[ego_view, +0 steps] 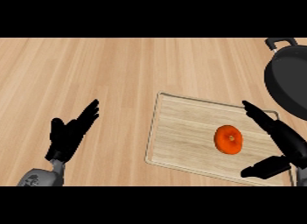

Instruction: Pick the squash from the tray and place it in the pot

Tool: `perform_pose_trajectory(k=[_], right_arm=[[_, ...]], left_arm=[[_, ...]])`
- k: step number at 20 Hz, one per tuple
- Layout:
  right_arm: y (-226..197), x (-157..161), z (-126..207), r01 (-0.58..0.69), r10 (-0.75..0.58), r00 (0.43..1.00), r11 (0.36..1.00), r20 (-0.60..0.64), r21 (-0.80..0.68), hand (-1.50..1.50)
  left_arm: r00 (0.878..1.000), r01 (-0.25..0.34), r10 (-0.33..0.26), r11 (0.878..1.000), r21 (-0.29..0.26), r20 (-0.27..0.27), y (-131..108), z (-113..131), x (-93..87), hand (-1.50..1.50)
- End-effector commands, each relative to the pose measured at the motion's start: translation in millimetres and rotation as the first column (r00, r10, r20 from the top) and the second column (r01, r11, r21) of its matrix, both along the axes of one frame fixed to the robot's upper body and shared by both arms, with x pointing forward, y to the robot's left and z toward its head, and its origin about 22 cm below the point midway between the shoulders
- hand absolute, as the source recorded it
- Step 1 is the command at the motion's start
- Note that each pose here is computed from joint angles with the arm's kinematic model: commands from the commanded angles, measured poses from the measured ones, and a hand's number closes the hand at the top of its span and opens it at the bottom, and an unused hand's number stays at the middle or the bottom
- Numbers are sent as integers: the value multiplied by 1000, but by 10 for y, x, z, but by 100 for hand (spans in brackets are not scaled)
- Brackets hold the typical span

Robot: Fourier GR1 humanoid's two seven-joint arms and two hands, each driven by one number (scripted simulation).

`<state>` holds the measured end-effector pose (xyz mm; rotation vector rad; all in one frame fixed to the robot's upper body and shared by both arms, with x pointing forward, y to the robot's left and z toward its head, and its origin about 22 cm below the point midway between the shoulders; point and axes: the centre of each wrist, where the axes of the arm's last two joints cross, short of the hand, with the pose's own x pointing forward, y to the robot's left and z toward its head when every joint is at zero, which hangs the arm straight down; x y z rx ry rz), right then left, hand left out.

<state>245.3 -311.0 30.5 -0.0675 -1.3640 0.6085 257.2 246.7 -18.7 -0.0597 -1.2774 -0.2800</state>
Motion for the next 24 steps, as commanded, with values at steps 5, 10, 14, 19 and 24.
perform_pose_trajectory(k=[5, 10, 14, 19, 24], right_arm=[[80, 157, -393, 13, -6, 999, 980, -39, 198, -150], [115, 202, -618, 26, -10, 997, 971, -71, 238, -150], [319, 60, -800, 22, 9, 994, 959, -107, 283, -150], [381, 120, -855, -123, 121, 992, 988, 23, 97, 150], [289, -102, -1171, -61, 74, 997, 959, -36, 278, 150]], left_arm=[[1000, -4, 4, 1000, 5, 2, -145, -76, -9, 0], [1000, -3, 3, 1000, 5, -7, -16, -60, 43, 0], [1000, -1, 1, 1000, -5, -15, -156, -29, 72, 0], [1000, -5, 5, 1000, 13, -4, -109, -198, -80, 0], [1000, 1, -1, 1000, 6, 21, -110, -39, 12, 0]])
